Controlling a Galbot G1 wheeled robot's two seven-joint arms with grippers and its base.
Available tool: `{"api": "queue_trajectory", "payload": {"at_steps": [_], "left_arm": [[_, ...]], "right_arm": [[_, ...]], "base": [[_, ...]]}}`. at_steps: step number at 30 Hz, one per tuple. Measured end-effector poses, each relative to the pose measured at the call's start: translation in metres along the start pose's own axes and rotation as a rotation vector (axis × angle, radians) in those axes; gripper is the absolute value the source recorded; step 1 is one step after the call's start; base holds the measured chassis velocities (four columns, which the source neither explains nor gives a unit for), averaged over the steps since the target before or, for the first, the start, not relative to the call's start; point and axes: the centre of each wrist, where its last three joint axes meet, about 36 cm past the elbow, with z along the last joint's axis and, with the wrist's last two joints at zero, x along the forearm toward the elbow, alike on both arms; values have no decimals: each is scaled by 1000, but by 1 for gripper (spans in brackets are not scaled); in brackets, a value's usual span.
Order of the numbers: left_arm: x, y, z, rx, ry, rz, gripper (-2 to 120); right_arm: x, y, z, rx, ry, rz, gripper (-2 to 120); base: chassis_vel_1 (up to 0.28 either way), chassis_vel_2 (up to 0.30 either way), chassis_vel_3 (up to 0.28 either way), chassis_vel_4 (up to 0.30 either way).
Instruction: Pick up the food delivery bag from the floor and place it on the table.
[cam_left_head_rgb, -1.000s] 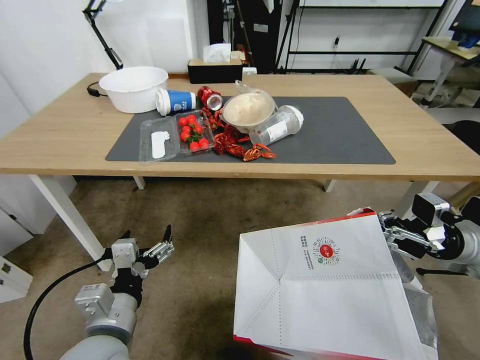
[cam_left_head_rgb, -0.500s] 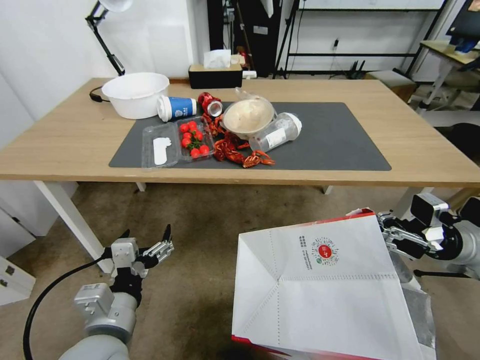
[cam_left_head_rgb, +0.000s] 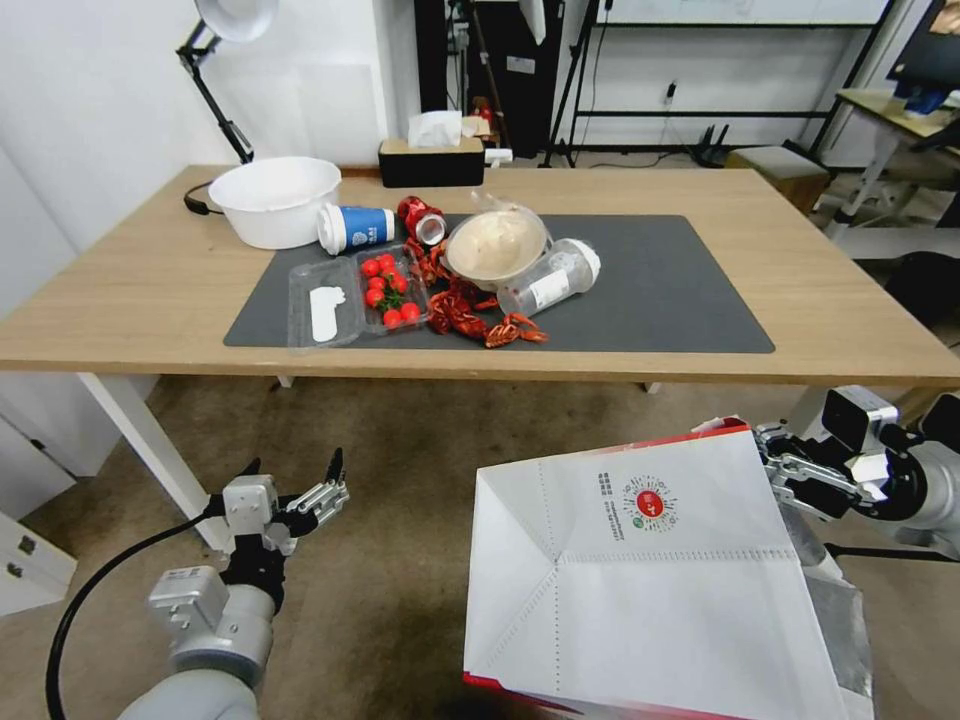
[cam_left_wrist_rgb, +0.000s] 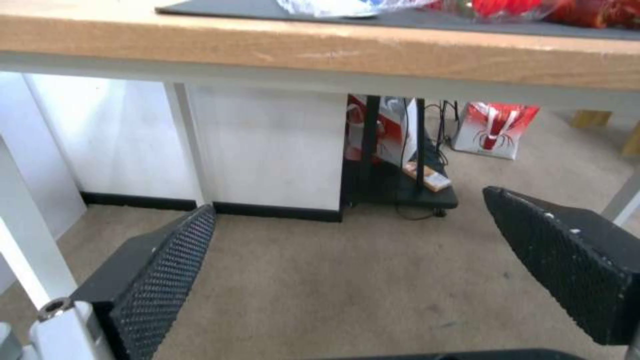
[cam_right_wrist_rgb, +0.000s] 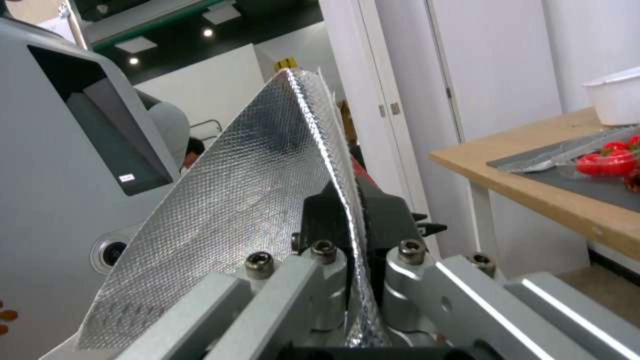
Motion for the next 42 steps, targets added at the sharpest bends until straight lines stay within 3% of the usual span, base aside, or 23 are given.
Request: {"api": "queue_trajectory", "payload": {"at_steps": [42], "left_arm": [[-1,0,-1,-2,-1,5,100]], "right_arm": [[2,0,1,1,4,11,0]], "base": [[0,0,0,0]]}}
